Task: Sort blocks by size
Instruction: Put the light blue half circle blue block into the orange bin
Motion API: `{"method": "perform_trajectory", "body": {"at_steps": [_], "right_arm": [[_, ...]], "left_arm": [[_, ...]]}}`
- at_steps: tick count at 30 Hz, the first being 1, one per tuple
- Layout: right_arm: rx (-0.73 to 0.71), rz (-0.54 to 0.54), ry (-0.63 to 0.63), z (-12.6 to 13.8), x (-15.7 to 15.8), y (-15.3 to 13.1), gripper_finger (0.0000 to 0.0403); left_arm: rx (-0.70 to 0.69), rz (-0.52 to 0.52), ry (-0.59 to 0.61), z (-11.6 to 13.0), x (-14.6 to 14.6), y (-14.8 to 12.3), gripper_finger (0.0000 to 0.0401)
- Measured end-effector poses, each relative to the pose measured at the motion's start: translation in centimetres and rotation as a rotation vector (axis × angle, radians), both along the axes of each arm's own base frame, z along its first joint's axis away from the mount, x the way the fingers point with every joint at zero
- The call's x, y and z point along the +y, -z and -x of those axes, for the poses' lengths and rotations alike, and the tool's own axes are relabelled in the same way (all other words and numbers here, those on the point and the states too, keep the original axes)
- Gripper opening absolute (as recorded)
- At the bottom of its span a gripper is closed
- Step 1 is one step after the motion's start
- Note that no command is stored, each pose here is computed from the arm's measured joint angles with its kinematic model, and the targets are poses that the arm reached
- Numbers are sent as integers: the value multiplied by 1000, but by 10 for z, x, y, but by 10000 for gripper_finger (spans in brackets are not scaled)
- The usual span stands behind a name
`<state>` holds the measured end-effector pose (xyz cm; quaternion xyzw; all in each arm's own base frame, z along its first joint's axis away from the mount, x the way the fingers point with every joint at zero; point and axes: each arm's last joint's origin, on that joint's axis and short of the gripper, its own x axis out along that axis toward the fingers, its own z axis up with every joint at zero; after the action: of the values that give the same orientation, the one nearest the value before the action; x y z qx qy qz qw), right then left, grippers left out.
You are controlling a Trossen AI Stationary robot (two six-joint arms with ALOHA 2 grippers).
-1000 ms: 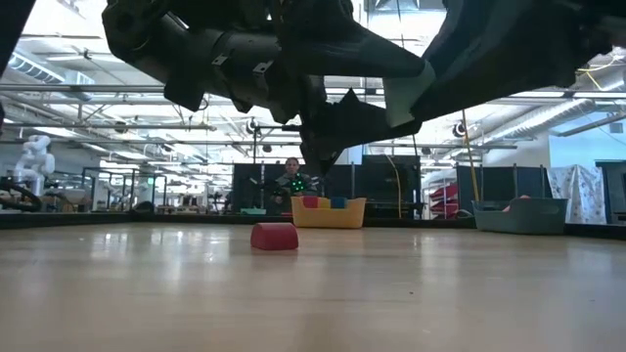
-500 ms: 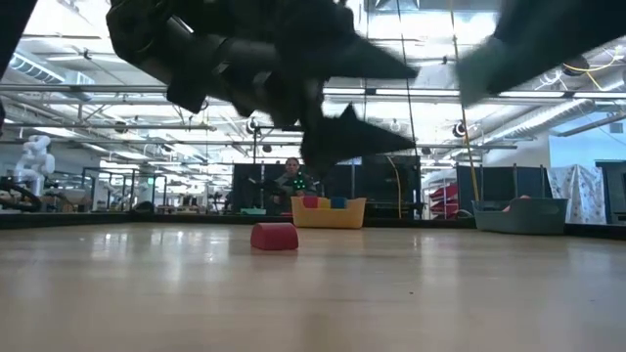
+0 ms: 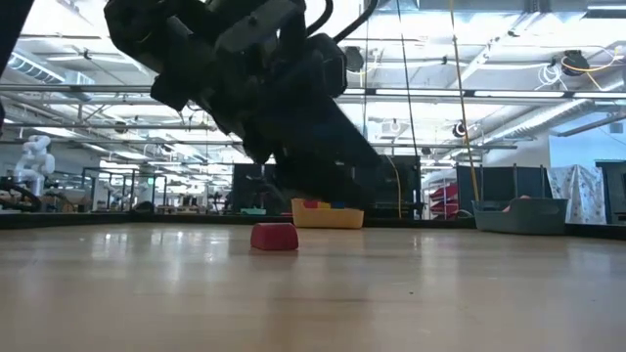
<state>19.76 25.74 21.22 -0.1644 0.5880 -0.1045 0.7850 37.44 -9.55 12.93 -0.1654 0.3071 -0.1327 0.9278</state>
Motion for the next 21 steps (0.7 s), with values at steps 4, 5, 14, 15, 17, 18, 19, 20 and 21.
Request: {"method": "perform_trajectory", "body": {"at_steps": [4, 5, 14, 15, 17, 18, 19, 20, 21], "right_arm": [[40, -49, 67, 21, 6, -6, 59], [48, -56, 81, 25, 7, -8, 59], [196, -69, 225, 67, 12, -16, 59], [217, -70, 244, 71, 13, -16, 59], [249, -86, 274, 75, 15, -16, 59], [266, -98, 284, 77, 16, -15, 59], [286, -113, 291, 78, 17, -15, 59], [305, -129, 297, 79, 19, -15, 59], [320, -147, 301, 79, 20, -15, 59]], "left_arm": [[19, -12, -10, 1, 1, 2, 297], [31, -21, -18, 2, 1, 3, 297], [96, -81, -66, 6, 0, 9, 297], [98, -85, -69, 7, 0, 9, 297], [99, -90, -76, 7, 0, 10, 297], [100, -90, -76, 7, 0, 10, 297], [100, -90, -76, 7, 0, 10, 297], [100, -90, -77, 7, 1, 10, 297], [103, -91, -76, 7, 1, 10, 297]]}}
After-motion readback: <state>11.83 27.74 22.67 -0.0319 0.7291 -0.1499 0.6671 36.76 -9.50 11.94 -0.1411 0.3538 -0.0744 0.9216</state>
